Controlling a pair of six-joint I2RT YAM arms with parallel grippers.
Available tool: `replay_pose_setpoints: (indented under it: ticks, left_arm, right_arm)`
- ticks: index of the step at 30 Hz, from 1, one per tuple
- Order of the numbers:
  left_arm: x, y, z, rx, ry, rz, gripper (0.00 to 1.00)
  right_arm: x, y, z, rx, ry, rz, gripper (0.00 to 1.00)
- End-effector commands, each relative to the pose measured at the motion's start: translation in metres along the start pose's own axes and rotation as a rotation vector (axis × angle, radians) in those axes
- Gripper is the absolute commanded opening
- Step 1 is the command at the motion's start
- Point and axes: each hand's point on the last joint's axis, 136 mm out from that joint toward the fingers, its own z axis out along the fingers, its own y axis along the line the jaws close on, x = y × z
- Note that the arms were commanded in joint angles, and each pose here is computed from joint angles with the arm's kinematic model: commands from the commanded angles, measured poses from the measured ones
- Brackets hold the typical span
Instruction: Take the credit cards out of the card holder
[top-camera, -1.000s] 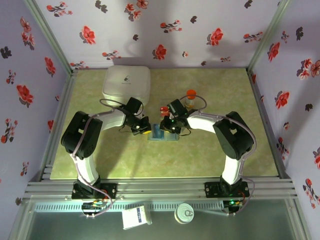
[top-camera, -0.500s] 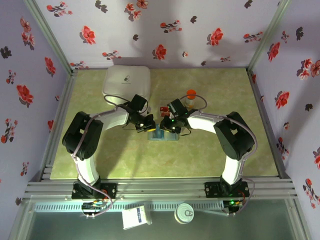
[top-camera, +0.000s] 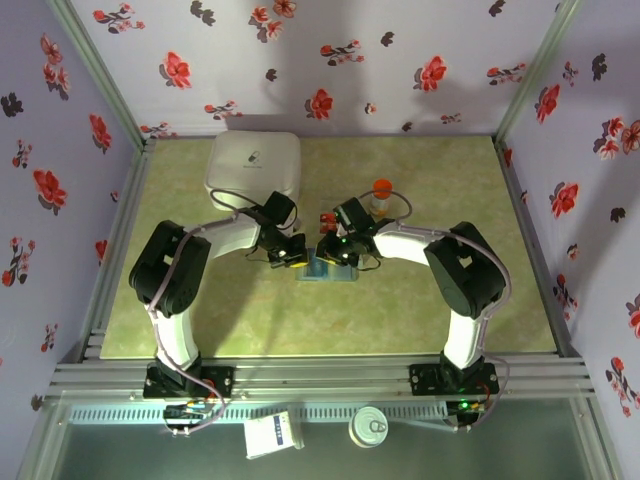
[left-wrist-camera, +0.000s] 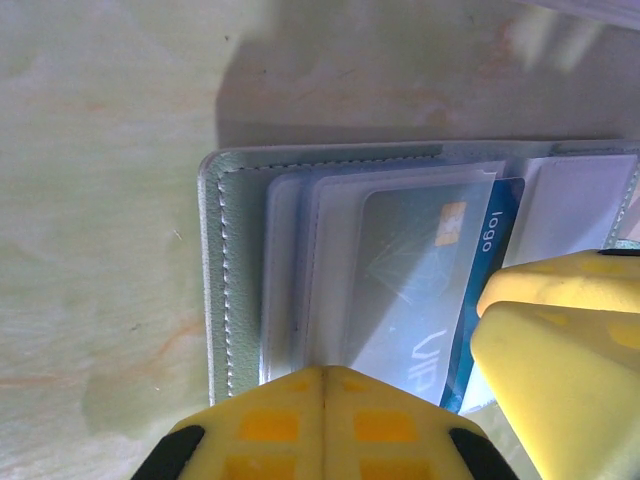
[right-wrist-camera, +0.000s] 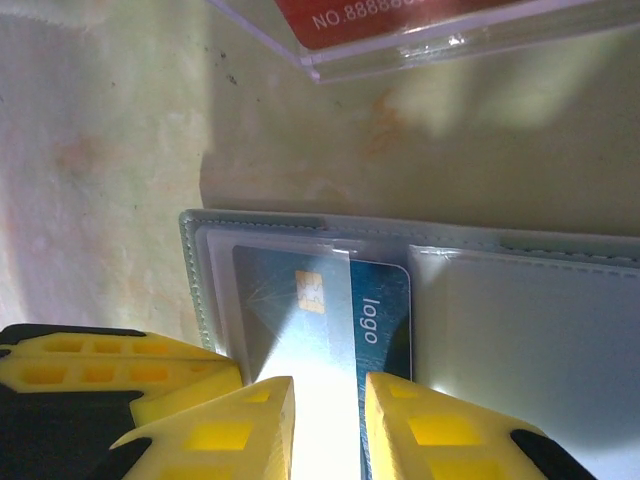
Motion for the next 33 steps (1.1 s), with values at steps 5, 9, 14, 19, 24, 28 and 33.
replay_pose_setpoints:
  ticks: [5, 9, 14, 19, 24, 28, 33]
  left_arm:
    - [0.004, 0.015, 0.007, -0.058, 0.028, 0.001, 0.0]
    - [0.003, 0.015, 0.007, -0.056, 0.028, -0.001, 0.0]
    - [0.003, 0.014, 0.007, -0.056, 0.03, -0.001, 0.0]
    - [0.002, 0.012, 0.005, -0.049, 0.022, 0.0, 0.0]
    - [-0.002, 0.005, -0.004, -0.031, -0.001, 0.005, 0.0]
    - [-0.005, -0.005, -0.013, -0.007, -0.019, 0.012, 0.0]
    - [-0.007, -0.015, -0.013, 0.022, -0.022, 0.018, 0.0]
  right_arm:
    - [0.007, -0.007, 0.01, 0.014, 0.032, 0.008, 0.21]
    - [0.004, -0.014, 0.007, 0.079, 0.022, -0.009, 0.22]
    - [-0.002, -0.017, -0.004, 0.145, 0.002, -0.04, 0.22]
    - [-0.001, -0.008, -0.009, 0.113, 0.0, -0.052, 0.23]
    - [-0.001, -0.003, -0.012, 0.077, -0.012, -0.044, 0.24]
    - [0.0, -0.005, -0.013, 0.082, -0.017, -0.041, 0.23]
    - [0.0, -0.006, -0.013, 0.063, -0.031, -0.024, 0.23]
